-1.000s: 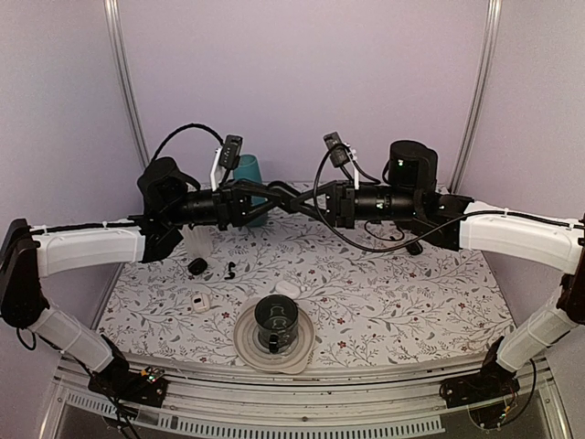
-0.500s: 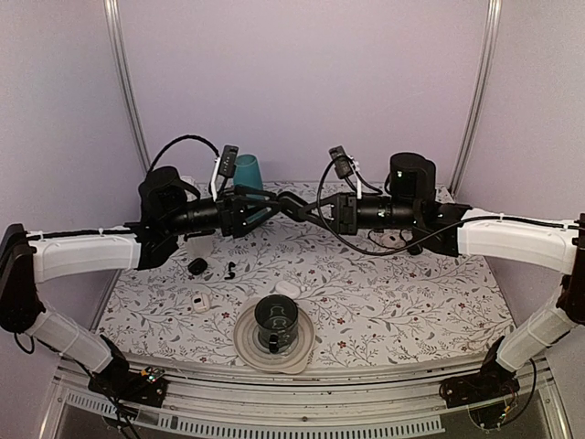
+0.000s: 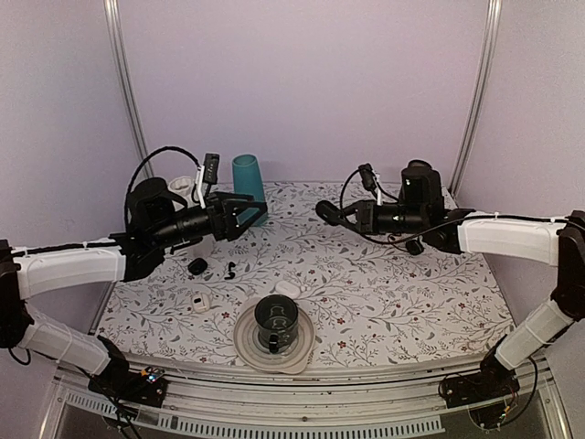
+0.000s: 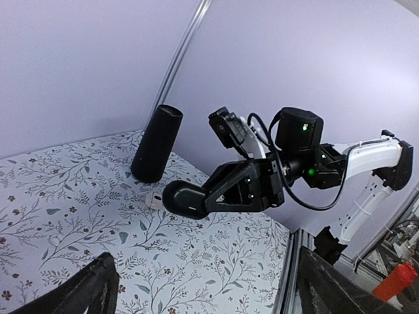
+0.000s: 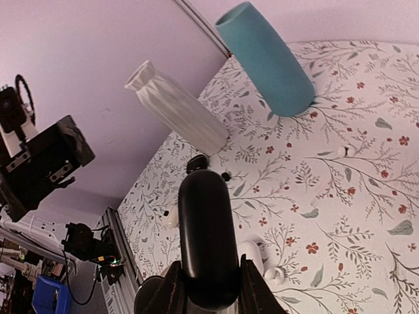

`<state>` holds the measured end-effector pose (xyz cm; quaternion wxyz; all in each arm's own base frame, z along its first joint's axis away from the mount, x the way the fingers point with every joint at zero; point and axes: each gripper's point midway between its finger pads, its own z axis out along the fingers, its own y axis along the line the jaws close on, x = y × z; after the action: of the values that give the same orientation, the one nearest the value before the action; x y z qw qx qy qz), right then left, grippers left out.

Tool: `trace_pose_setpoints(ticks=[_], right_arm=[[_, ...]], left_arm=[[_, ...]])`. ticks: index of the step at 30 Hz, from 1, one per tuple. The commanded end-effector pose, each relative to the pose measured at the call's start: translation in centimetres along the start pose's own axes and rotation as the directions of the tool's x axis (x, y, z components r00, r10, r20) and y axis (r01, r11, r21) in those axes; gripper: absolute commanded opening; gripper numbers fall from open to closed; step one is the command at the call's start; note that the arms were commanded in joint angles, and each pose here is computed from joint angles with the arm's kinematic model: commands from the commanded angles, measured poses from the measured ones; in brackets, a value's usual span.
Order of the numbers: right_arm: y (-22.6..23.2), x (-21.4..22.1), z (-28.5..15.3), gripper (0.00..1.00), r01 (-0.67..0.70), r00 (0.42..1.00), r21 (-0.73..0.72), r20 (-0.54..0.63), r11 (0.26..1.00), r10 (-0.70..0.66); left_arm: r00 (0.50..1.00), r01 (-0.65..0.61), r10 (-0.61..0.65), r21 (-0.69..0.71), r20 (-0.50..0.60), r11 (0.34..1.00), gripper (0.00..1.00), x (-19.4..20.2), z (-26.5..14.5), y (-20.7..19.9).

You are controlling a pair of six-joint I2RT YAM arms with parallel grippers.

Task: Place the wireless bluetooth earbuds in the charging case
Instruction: Place the charging case with the earbuds at the center of the board.

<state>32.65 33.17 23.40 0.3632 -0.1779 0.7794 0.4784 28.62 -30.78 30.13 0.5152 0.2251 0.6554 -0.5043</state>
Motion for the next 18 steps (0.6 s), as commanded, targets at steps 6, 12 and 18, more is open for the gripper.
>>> trace_pose_setpoints(ticks=[6,12,18], right_arm=[[-11.6,4.8,2.2,0.03,-0.230,0.962,0.219,-0.097,0.948,0.256],[-15.9,6.7,3.5,0.03,-0.299,0.933,0.278,-0.116,0.913,0.341],[-19.0,7.6,3.7,0.04,-0.340,0.912,0.349,-0.106,0.873,0.397]], left_arm=[[1.000,0.003,-0.004,-0.218,-0.001,0.976,0.96,0.8,-1.8,3.9],[1.000,0.029,-0.029,-0.294,0.003,0.955,0.96,1.5,-2.7,5.4],[0.998,0.064,-0.063,-0.405,0.014,0.912,0.96,2.2,-4.0,7.4]])
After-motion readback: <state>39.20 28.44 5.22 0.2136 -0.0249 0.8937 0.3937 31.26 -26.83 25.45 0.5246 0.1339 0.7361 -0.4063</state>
